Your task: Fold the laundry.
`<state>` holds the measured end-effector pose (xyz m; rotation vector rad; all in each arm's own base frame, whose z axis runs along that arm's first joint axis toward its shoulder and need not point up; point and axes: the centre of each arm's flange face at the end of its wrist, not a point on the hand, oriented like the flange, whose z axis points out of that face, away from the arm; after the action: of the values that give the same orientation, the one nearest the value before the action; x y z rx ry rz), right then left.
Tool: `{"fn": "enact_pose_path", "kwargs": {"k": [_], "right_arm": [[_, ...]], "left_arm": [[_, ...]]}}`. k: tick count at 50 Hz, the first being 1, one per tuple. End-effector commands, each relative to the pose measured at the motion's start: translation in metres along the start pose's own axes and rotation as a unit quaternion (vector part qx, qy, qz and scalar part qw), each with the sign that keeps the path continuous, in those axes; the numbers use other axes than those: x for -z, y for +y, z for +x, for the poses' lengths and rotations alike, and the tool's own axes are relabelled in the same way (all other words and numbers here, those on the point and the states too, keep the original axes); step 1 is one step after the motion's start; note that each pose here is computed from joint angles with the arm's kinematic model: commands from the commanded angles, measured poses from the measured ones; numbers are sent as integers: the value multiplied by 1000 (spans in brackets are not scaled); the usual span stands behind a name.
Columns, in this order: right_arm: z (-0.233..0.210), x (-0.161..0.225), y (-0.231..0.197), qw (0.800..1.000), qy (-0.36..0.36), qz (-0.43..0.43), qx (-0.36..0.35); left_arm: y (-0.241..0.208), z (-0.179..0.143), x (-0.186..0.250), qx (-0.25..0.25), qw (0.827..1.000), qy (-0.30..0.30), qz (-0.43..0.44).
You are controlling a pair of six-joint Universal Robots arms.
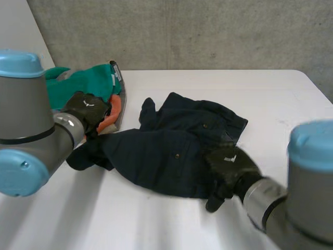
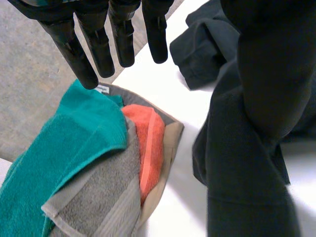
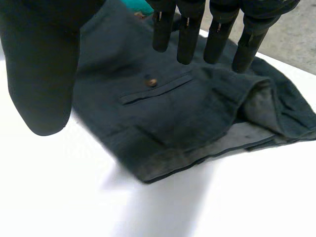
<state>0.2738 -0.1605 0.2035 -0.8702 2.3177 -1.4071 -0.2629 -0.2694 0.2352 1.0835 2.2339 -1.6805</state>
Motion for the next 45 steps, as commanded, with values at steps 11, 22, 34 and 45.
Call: {"fn": "enact_pose_path", "kwargs": {"k": [11, 22, 34, 45], "right_arm": [[-26, -55, 62, 992, 75, 32, 92], [-8, -40, 9, 982, 102, 144, 72], [27, -1, -61, 961, 138, 229, 70], [56, 26, -104, 949, 169, 246, 100]], "left_arm": [[42, -26, 29, 26, 999, 28, -10], [65, -11, 32, 2, 998, 53, -42], [88, 11, -7, -51, 997, 39, -42], [-17, -32, 51, -1, 988, -65, 142]]}}
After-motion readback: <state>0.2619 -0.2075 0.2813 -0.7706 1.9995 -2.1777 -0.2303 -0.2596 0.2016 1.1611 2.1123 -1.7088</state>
